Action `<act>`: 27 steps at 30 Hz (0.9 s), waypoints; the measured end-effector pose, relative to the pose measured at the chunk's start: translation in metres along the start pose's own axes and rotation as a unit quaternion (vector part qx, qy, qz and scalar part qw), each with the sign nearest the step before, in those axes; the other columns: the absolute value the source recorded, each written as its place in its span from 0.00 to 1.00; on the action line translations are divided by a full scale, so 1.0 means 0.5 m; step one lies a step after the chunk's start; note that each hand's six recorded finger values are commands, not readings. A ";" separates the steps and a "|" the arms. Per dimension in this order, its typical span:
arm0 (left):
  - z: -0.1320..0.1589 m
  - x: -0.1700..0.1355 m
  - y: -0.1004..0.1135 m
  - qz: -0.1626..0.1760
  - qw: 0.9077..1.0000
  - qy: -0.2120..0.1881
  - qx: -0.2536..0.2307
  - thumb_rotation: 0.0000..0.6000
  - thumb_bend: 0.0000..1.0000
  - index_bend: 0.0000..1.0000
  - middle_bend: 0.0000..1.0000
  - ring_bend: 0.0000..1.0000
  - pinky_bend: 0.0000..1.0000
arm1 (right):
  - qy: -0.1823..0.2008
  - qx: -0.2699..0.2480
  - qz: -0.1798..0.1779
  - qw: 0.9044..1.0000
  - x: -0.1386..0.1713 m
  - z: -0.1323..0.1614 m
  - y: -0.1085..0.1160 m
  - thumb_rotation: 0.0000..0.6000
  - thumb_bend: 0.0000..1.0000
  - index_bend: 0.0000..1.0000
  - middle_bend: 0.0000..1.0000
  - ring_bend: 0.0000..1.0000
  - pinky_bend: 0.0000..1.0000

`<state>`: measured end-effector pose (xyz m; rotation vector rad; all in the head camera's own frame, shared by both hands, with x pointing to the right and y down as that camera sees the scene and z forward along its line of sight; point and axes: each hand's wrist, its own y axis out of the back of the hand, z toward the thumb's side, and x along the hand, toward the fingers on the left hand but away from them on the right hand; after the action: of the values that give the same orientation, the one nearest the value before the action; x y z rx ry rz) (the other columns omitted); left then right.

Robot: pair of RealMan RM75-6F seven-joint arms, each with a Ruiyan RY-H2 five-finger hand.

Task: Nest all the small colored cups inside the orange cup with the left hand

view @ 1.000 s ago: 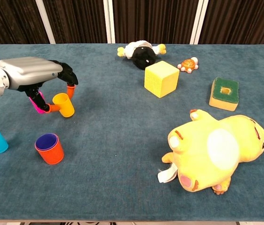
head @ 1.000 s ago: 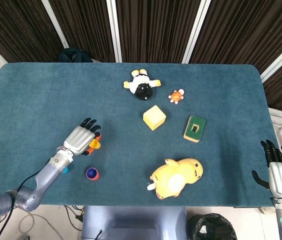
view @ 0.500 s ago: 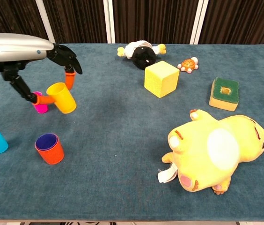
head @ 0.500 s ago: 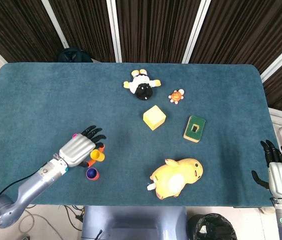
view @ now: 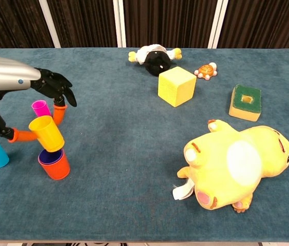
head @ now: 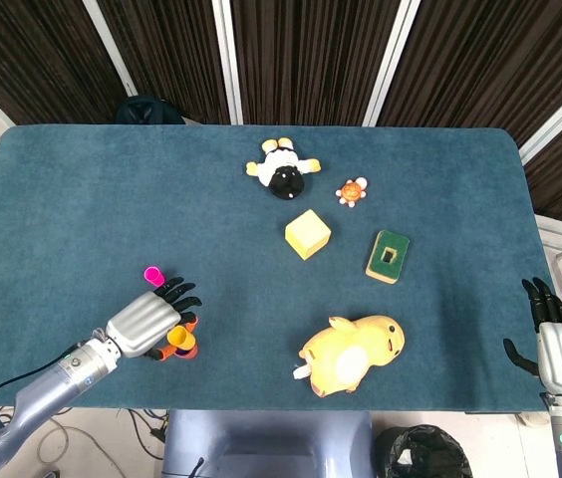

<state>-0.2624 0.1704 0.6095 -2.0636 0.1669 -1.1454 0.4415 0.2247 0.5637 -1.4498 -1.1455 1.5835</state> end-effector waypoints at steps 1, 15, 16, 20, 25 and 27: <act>-0.001 -0.001 -0.004 -0.002 1.000 0.001 0.001 1.00 0.32 0.48 0.19 0.00 0.01 | 0.000 0.000 0.000 1.000 0.000 0.000 0.000 1.00 0.34 0.07 0.08 0.19 0.10; 0.000 0.008 -0.033 -0.022 1.000 0.002 0.019 1.00 0.26 0.27 0.16 0.00 0.00 | -0.004 -0.002 0.000 1.000 -0.001 -0.002 -0.001 1.00 0.34 0.07 0.08 0.19 0.10; 0.000 0.009 -0.035 -0.025 1.000 0.002 0.019 1.00 0.25 0.24 0.15 0.00 0.00 | -0.004 -0.002 -0.001 1.000 -0.001 -0.003 0.000 1.00 0.34 0.07 0.08 0.19 0.10; 0.000 0.010 -0.040 -0.036 0.999 0.001 0.025 1.00 0.22 0.10 0.13 0.00 0.00 | -0.006 -0.003 -0.002 1.000 -0.001 -0.005 0.002 1.00 0.34 0.07 0.08 0.19 0.10; 0.001 0.006 -0.026 -0.029 0.999 0.004 0.019 1.00 0.22 0.18 0.14 0.00 0.00 | -0.006 -0.003 -0.003 1.000 -0.001 -0.004 0.002 1.00 0.34 0.07 0.08 0.19 0.10; -0.001 0.002 -0.016 -0.019 1.000 0.007 0.019 1.00 0.22 0.26 0.15 0.00 0.00 | -0.006 -0.004 -0.003 1.000 -0.001 -0.004 0.002 1.00 0.34 0.07 0.08 0.19 0.10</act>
<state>-0.2641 0.1754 0.6160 -2.0346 0.1120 -1.1771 0.4437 0.2240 0.5629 -1.4423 -1.1632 1.5886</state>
